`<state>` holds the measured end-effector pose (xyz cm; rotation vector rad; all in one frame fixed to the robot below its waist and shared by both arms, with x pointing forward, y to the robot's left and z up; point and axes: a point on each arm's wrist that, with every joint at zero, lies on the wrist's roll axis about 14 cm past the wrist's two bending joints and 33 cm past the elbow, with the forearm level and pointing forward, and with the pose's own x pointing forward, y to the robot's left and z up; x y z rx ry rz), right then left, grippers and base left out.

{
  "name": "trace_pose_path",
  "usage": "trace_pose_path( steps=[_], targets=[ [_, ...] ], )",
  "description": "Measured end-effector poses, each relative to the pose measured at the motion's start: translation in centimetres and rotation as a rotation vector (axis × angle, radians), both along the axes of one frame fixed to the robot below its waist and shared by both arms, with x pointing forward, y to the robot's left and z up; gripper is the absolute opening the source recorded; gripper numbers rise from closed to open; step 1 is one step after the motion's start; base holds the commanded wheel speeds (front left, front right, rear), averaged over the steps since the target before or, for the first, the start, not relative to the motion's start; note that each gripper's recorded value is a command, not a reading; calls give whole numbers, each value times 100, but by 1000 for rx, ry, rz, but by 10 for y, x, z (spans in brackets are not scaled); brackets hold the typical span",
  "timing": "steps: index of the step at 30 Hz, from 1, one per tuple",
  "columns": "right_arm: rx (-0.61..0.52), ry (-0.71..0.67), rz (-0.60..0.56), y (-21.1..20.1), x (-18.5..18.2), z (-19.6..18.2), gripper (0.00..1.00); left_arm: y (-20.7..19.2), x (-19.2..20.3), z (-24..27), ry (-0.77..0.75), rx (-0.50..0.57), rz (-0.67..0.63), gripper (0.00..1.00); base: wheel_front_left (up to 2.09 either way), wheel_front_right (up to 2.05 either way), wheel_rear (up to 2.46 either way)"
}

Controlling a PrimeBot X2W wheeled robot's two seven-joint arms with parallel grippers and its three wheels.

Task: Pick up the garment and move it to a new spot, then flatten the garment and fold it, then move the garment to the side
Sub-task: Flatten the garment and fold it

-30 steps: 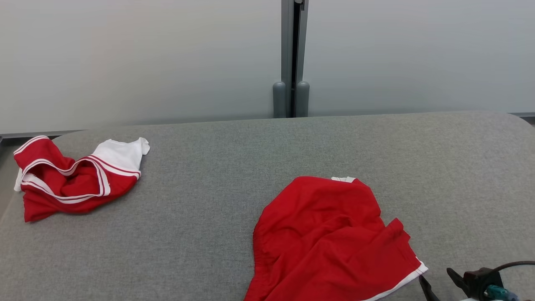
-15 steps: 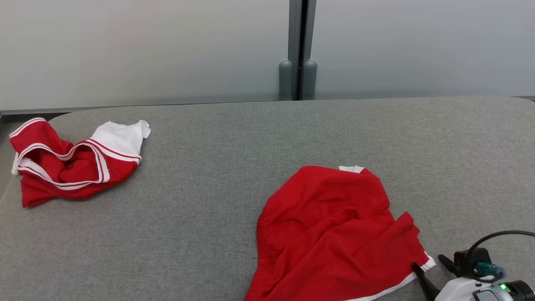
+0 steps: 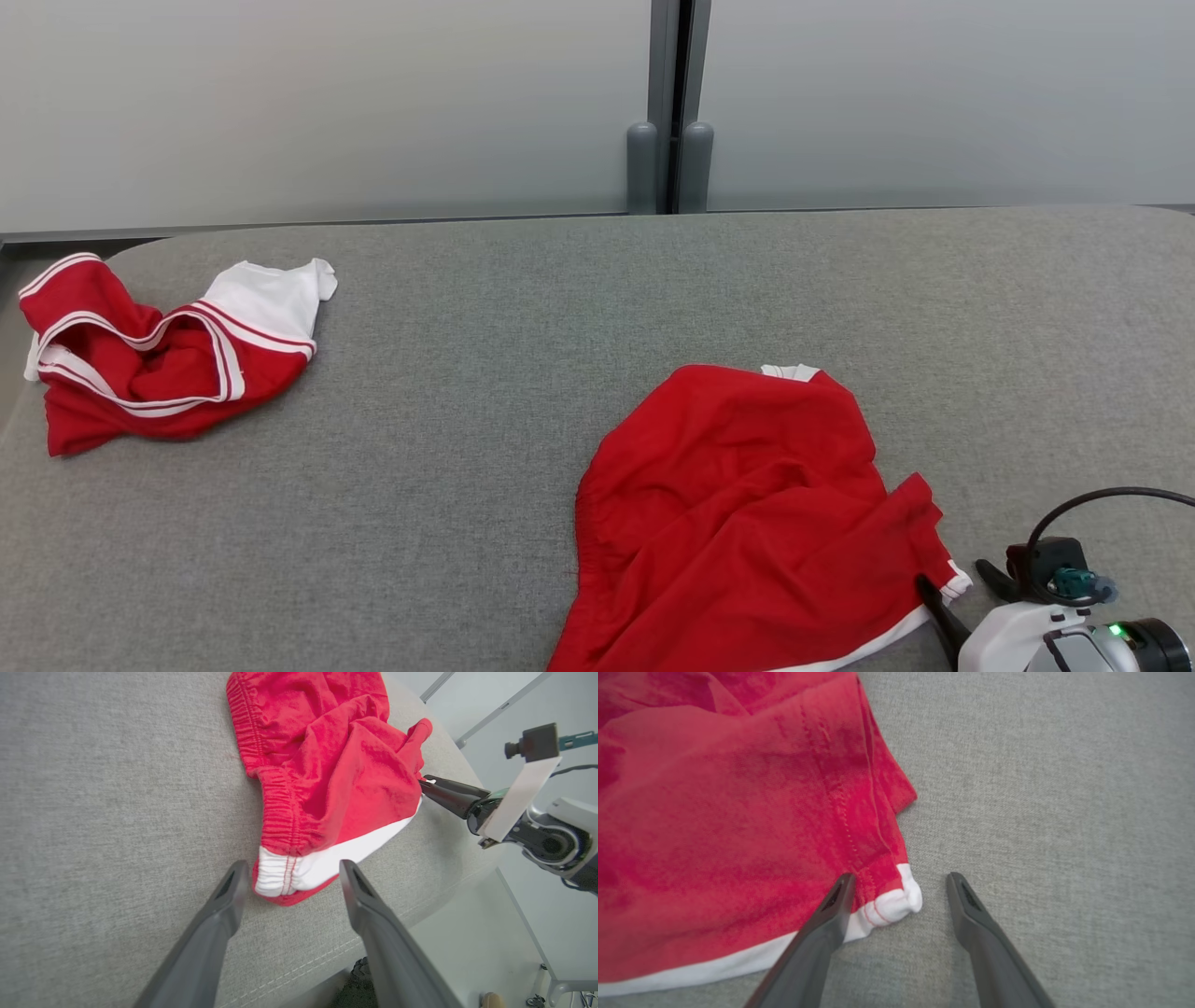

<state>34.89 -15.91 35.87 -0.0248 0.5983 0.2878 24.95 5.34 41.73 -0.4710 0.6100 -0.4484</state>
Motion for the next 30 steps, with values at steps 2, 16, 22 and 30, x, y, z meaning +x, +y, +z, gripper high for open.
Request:
trace_pose_path(
  steps=[2,16,22,30],
  targets=[
    [5,3,0,0,-2,0,100,-1,0,-1,0,-2,-4,100,0,0,0],
    [64,42,36,12,-7,1,0,-14,5,-16,69,-23,-67,45,0,0,0],
    [217,26,-25,13,-8,21,0,-21,5,-3,50,-64,-106,0,0,0,0],
    [439,-258,-135,-36,22,130,0,-28,35,83,-186,-192,-144,0,0,0,0]
  ],
)
